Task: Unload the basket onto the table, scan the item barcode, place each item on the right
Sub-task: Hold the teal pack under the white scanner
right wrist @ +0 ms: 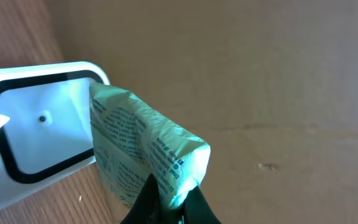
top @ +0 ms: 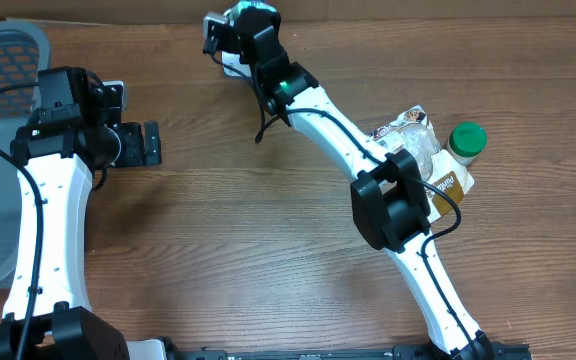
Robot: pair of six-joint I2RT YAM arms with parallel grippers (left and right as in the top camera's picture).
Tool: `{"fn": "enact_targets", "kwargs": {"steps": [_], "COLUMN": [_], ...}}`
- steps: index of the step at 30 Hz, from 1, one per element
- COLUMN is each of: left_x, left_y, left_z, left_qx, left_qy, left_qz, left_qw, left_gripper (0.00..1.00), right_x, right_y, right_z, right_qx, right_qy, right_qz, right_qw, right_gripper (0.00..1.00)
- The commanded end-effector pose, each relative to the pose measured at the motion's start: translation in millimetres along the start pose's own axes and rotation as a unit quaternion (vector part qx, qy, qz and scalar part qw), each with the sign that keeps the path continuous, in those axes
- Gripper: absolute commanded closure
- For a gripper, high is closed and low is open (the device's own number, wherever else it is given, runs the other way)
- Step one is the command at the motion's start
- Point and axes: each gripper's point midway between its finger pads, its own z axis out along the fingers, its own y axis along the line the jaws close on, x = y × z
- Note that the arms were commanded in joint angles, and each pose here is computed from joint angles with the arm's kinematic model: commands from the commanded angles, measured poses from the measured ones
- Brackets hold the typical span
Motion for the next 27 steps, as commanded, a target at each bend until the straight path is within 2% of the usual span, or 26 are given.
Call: {"fn": "enact_targets", "kwargs": {"steps": [1, 7, 22, 25, 27], "left_x": [-3, -3, -3, -3, -3], "left_y": [-3, -3, -3, -3, -3], "left_z": [-2, -2, -2, -2, -2], "left_qx": [0.007, 0.007, 0.007, 0.007, 0.007], "left_qy": [-0.005, -0.005, -0.005, -0.005, -0.005], "left_qz": [0.014, 0.014, 0.014, 0.014, 0.014], "left_qw": [1.0, 1.0, 1.0, 1.0, 1.0], "left_gripper": [0.0, 0.0, 0.01, 0.0, 0.01], "right_x": [-6, -5, -3, -4, -7], "right_y": [-8, -7, -11, -23, -41], "right_z": [-1, -1, -2, -7, -16], "right_qx": [0.01, 0.008, 0.014, 0.023, 0.034], "right_qy": [-0.008, -0.007, 0.003, 0.002, -0.005], "right_qz": [-0.016, -0.041, -0.039, -0.002, 0.063], "right_qw": [1.0, 0.999, 0.999, 1.0, 0.997], "right_gripper": [0.96, 0.96, 0.96, 0.96, 0.96]}}
